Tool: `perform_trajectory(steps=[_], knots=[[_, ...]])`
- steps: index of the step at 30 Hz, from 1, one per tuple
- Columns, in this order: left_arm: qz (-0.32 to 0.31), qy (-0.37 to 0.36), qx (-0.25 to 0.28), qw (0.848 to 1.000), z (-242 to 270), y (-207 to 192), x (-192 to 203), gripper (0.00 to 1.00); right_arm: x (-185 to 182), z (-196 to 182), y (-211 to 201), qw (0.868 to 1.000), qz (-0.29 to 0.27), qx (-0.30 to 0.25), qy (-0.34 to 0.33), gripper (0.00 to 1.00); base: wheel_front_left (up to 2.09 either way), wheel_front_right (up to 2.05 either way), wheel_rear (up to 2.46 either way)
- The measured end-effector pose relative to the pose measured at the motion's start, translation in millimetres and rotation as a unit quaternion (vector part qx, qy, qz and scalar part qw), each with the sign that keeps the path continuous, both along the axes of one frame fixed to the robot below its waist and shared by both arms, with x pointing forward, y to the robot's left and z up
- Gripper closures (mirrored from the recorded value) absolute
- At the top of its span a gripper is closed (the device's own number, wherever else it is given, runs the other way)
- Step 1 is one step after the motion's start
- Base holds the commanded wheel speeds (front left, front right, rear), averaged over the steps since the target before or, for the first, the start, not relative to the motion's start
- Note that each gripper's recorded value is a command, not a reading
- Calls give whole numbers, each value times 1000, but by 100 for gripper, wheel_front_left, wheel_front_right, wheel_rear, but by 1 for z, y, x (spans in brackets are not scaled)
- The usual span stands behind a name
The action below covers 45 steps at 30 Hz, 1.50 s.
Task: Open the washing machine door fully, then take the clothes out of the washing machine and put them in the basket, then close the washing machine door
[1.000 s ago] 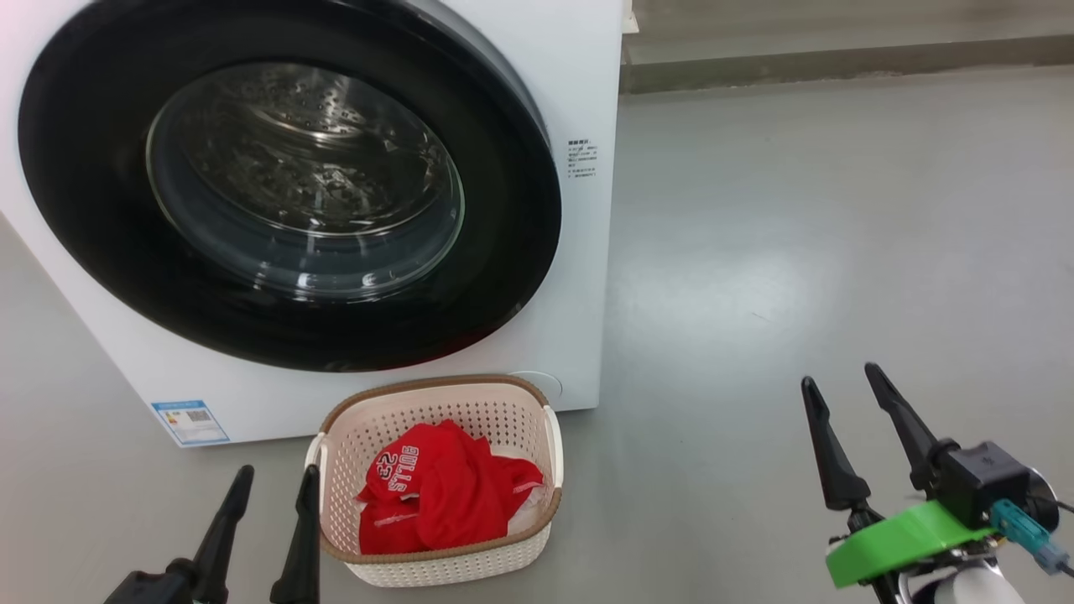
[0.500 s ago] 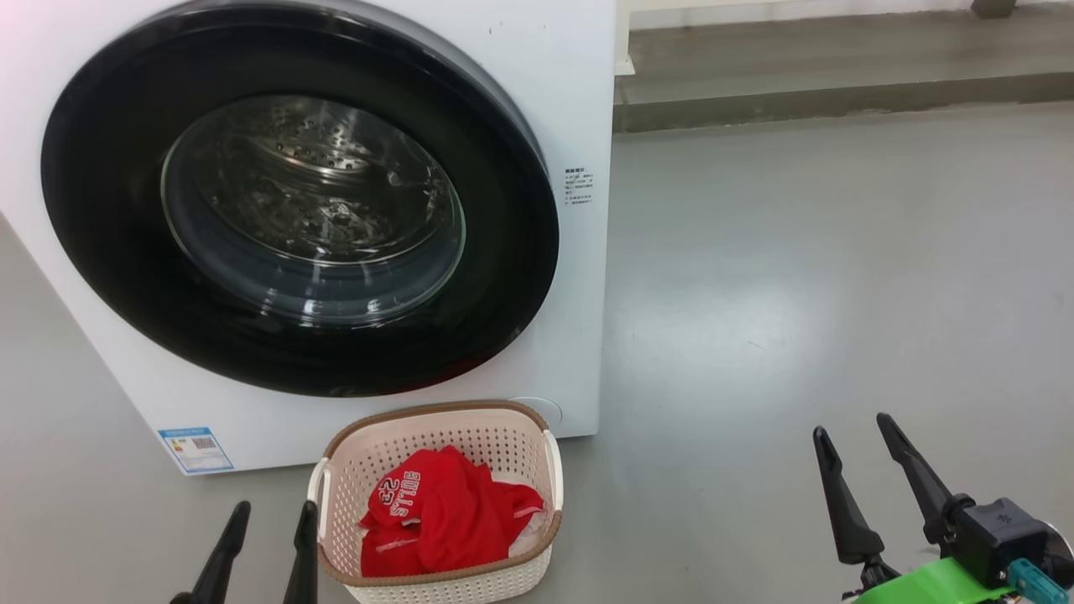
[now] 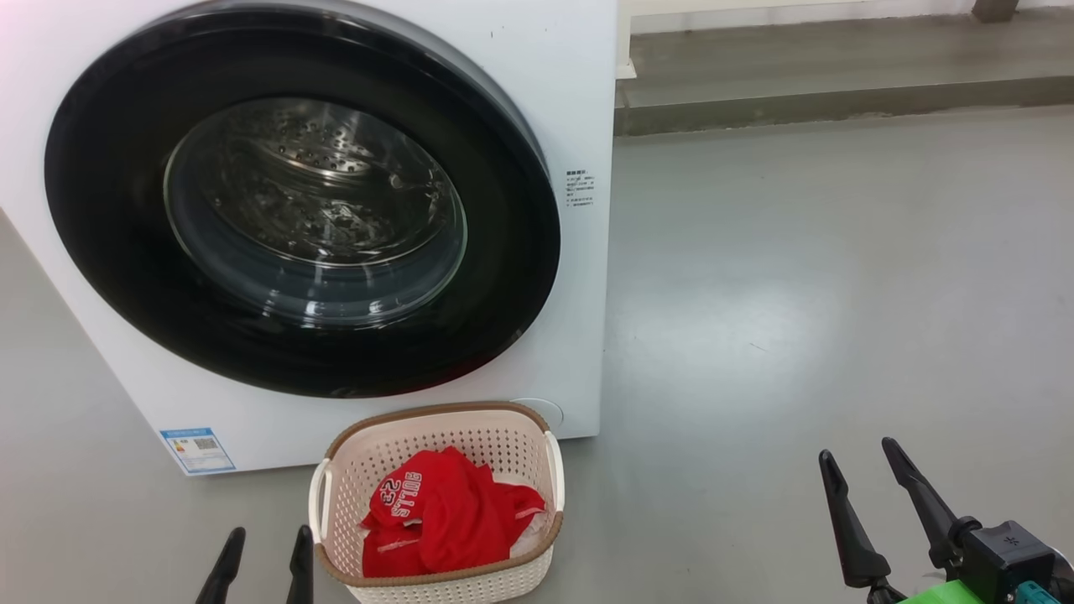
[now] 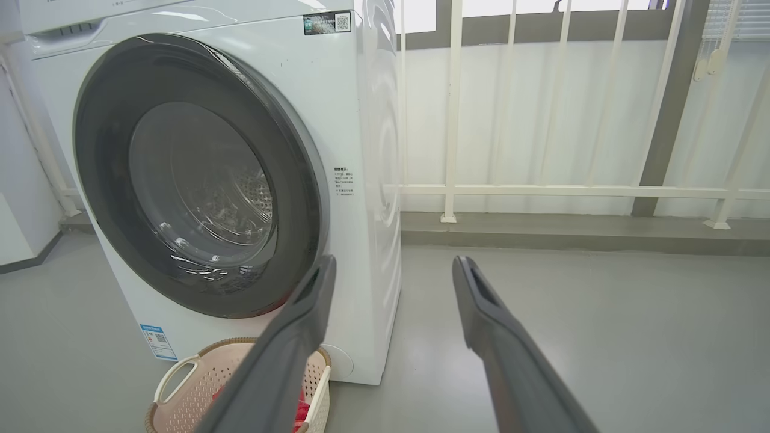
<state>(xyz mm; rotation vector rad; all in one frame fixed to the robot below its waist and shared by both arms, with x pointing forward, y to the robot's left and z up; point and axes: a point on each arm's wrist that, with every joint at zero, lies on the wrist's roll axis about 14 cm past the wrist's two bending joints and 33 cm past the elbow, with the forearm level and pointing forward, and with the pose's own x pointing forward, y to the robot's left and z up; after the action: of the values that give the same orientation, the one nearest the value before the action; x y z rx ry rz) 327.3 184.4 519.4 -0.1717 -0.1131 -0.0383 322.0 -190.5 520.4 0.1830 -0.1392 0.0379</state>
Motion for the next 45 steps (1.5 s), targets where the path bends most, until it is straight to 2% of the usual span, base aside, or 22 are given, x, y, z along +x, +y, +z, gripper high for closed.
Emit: perform_trajectory(steps=[26,27,36,45], knots=[[6,-1,8,1000,1,1,2,0,2,-1,6,1000,14,-3,2,0,0,0,0],[6,2,7,1000,-1,0,2,100,2,-3,7,1000,14,-2,6,100,0,0,0],[6,80,-16,997,-48,-10,-11,100,-17,-57,12,996,9,20,91,100,0,0,0],[16,100,-61,993,-56,-6,-12,100,-17,-63,9,992,0,66,105,100,0,0,0]])
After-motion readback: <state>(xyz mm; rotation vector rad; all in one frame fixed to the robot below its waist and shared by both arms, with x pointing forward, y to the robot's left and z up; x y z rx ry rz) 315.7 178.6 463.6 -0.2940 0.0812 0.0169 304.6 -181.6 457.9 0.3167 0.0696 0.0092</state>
